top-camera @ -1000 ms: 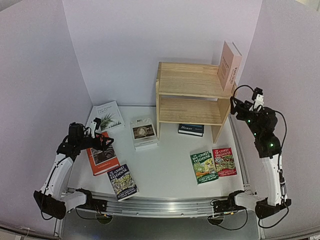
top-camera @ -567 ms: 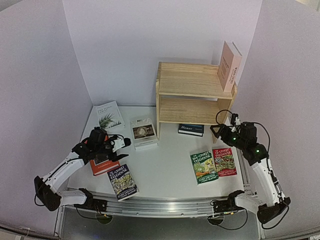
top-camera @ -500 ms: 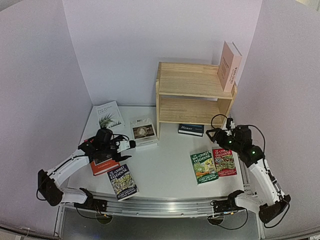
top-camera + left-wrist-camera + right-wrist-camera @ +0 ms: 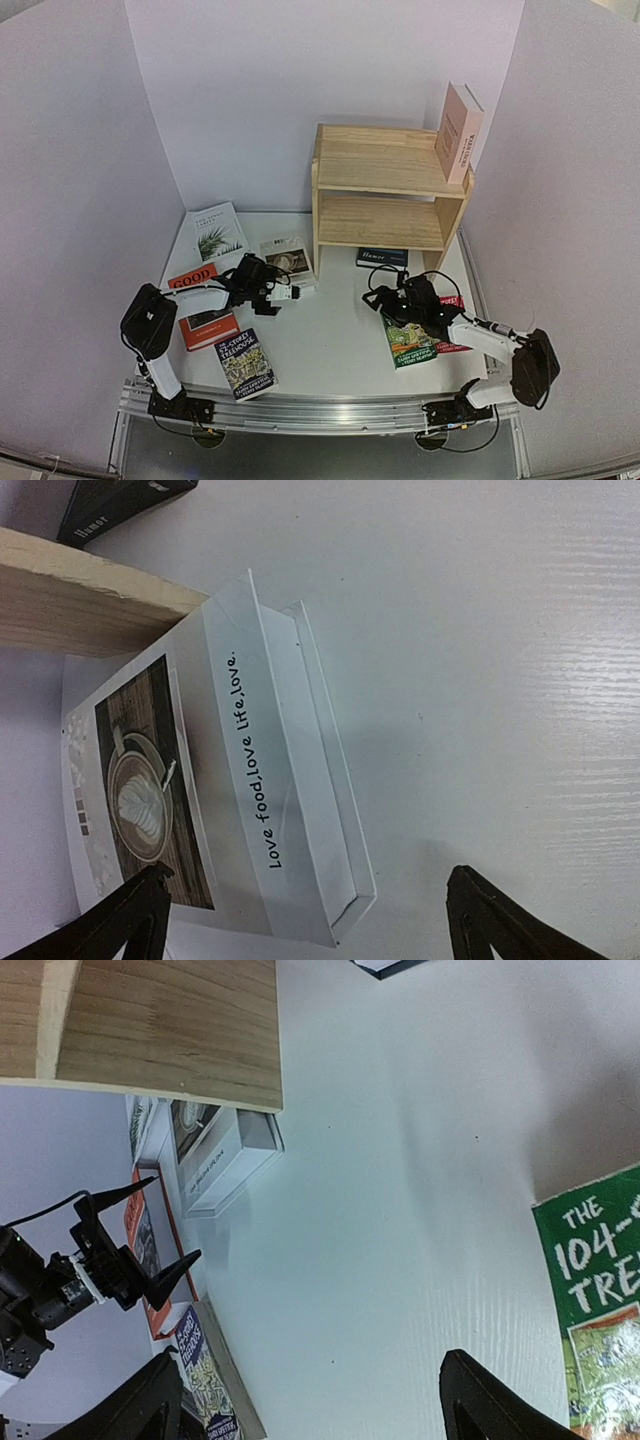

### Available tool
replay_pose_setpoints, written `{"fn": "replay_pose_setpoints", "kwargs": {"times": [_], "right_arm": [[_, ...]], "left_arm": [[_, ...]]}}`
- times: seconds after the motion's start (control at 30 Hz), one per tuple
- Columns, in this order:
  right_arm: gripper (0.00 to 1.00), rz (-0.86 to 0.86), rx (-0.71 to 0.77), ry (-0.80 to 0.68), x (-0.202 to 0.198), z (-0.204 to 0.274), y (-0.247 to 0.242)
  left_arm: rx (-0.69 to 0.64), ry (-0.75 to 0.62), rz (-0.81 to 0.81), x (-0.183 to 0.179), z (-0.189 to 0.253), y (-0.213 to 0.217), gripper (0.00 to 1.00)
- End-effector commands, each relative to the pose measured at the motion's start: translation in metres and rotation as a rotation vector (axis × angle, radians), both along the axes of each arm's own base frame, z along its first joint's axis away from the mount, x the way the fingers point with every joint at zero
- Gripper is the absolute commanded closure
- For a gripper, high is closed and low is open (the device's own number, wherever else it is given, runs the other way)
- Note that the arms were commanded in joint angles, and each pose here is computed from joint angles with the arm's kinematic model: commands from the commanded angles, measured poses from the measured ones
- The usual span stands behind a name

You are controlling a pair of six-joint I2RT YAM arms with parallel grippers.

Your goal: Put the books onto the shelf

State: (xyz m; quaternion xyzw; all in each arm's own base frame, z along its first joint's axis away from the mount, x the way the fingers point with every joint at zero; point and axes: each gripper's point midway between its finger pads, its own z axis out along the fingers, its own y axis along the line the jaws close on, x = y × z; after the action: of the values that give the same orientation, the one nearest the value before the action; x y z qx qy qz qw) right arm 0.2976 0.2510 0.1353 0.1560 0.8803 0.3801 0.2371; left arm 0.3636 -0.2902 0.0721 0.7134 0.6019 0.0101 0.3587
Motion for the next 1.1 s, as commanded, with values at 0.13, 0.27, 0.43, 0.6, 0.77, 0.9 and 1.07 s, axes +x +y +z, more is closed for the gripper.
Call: {"fn": "replay_pose_setpoints", "kwargs": {"times": [0.13, 0.27, 0.43, 0.6, 0.77, 0.9, 1.07], "right_arm": [[0.14, 0.021, 0.111, -0.128, 0.038, 0.036, 0.037], [0.14, 0.061, 0.121, -0.135, 0.038, 0.039, 0.044], [0.14, 0.075, 0.125, -0.125, 0.034, 0.036, 0.045], [0.15, 0.102, 0.119, -0.094, 0.027, 0.025, 0.053], [0.16, 0.138, 0.090, -0.065, 0.019, 0.010, 0.074], [0.16, 0.193, 0.080, -0.042, 0.015, 0.000, 0.106], [0.14, 0.278, 0.093, -0.026, 0.013, -0.007, 0.155]], "left_arm": [[0.027, -0.185, 0.036, 0.052, 0.004, -0.013, 0.12], [0.071, -0.102, 0.035, 0.037, -0.020, -0.003, 0.27], [0.073, -0.079, 0.037, 0.028, -0.017, 0.001, 0.72], [0.088, -0.030, 0.036, 0.019, -0.015, 0.008, 1.00], [0.086, 0.000, 0.040, -0.002, 0.005, 0.022, 1.00], [0.060, 0.024, -0.007, -0.047, 0.026, 0.039, 1.00], [0.043, 0.090, -0.087, -0.116, 0.035, 0.057, 1.00]]}}
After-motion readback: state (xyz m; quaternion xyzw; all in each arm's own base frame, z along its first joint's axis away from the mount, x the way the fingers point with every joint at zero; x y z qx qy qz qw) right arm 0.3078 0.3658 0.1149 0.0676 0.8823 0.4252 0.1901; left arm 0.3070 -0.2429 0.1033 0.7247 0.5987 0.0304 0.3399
